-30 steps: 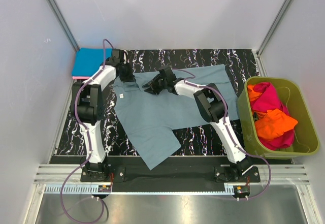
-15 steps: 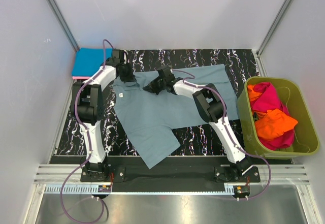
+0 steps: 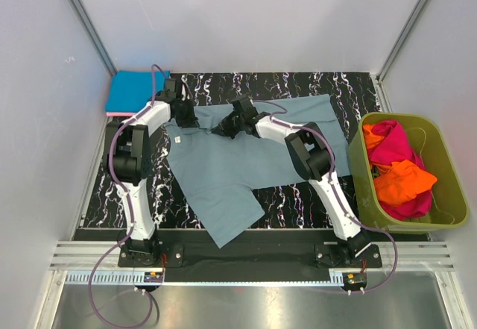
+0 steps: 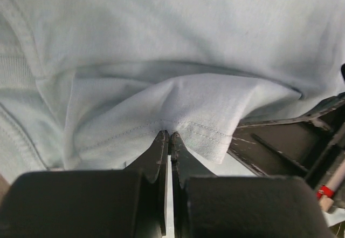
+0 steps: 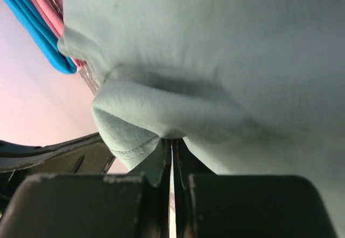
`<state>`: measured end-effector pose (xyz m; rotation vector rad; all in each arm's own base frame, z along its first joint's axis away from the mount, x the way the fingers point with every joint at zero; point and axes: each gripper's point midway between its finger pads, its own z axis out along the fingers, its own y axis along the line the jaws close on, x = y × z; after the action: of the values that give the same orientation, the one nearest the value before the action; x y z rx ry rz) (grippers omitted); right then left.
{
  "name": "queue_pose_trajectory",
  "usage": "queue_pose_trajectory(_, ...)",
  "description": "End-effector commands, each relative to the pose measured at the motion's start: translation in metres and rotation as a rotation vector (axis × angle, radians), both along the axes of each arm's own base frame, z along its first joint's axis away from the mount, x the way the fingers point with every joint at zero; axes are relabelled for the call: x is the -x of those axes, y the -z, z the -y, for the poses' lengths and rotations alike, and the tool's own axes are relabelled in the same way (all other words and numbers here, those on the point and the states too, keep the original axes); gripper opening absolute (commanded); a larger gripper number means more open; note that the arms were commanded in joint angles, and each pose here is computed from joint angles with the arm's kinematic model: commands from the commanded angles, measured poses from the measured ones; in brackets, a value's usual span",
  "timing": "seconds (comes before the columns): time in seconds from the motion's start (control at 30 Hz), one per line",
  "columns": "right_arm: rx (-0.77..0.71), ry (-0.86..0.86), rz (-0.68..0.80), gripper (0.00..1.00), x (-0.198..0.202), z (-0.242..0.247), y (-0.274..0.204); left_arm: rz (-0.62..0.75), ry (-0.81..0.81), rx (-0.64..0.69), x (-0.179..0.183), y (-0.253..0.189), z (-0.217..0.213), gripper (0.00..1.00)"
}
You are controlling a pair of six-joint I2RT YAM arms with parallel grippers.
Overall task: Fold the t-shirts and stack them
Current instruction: Fold the tshirt
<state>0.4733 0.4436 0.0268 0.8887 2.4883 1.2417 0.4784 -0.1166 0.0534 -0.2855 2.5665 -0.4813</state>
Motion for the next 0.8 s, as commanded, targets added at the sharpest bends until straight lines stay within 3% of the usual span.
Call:
queue_pose_trajectory(0.0, -0.032, -0.024, 0.042, 0.0, 0.004, 0.006, -0.048, 0.103, 0.006, 0.026, -0.001, -0.043, 0.001, 0.0)
queue_pose_trajectory(0.33, -0.006, -0.145, 0.084, 0.0, 0.035, 0.027, -0.068, 0.077, 0.033, 0.073, 0.039, -0.054, 0.021, 0.0)
queue_pose_trajectory(0.63, -0.013, -0.337, 0.031, 0.0, 0.062, 0.05, -0.041, -0.004, 0.058, 0.113, 0.092, -0.042, 0.045, 0.01)
queue_pose_trajectory(0.7, -0.026, -0.384, 0.046, 0.0, 0.064, 0.052, -0.04, -0.014, 0.056, 0.128, 0.098, -0.042, 0.046, 0.07)
queue_pose_trajectory(0.77, -0.042, -0.403, 0.038, 0.0, 0.064, 0.056, -0.037, -0.03, 0.05, 0.114, 0.107, -0.039, 0.042, 0.27)
